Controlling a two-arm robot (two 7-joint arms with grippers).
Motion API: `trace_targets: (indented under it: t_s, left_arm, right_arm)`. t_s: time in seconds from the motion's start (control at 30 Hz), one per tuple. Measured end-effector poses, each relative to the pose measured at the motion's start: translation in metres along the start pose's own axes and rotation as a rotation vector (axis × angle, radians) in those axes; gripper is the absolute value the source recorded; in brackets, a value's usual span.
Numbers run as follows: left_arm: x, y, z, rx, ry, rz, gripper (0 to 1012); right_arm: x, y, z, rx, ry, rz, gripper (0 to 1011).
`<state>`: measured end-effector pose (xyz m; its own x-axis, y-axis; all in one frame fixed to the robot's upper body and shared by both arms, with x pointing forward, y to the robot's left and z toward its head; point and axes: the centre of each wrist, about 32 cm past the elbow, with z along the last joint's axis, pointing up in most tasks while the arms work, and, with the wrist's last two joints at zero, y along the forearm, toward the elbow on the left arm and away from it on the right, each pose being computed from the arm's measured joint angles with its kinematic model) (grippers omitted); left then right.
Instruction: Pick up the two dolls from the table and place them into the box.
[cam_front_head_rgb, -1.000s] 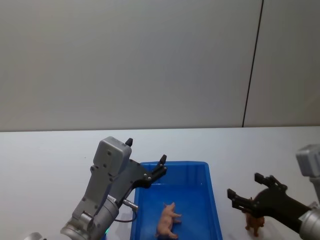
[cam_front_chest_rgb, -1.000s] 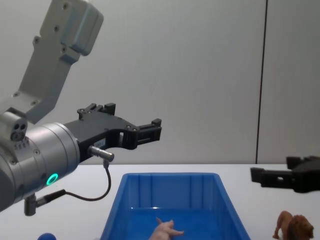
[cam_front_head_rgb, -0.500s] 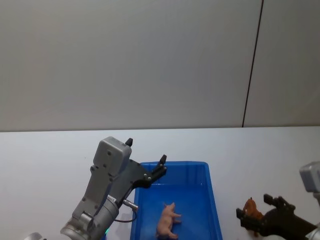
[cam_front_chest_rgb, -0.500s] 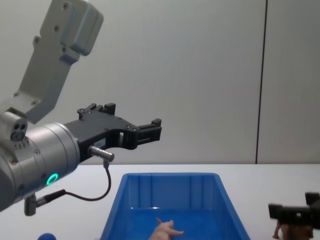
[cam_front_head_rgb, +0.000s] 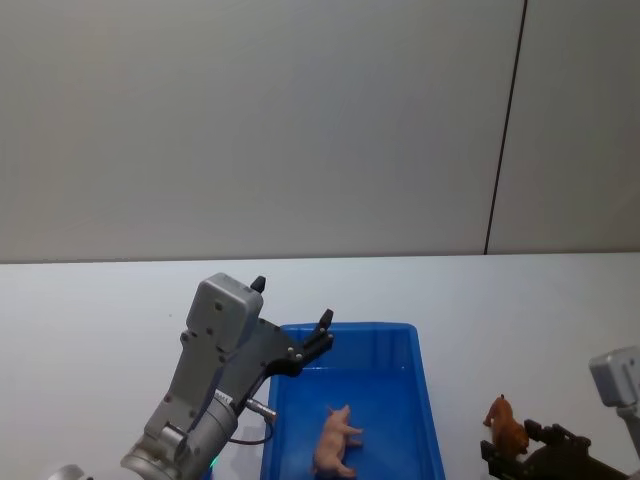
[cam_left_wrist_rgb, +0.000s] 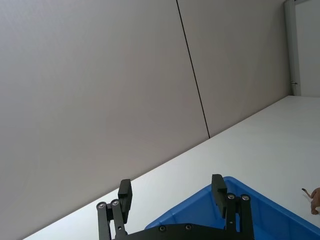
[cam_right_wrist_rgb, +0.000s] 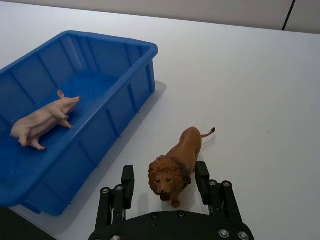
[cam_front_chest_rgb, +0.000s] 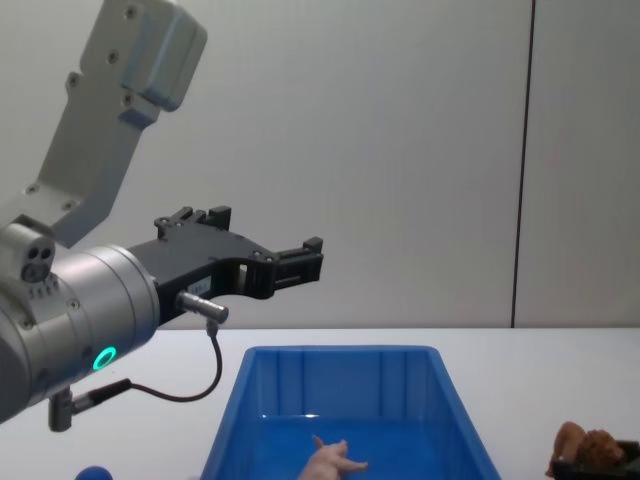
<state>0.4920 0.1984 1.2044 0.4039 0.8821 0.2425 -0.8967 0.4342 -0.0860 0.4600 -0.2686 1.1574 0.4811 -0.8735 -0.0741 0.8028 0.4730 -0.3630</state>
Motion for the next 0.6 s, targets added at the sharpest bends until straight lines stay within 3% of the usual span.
trace_targets:
  t_s: [0.4, 0.6]
  left_arm:
    - [0.0, 0.0, 0.0, 0.0, 0.0, 0.0, 1003]
    - [0.0, 0.0, 0.0, 0.0, 0.0, 0.0, 1003]
  right_arm:
    - [-0.0027, -0.0013, -0.0036, 0.012, -0.017, -0.031, 426]
    - [-0.0054, -0.003, 0.0004, 0.044, -0.047, -0.037, 419]
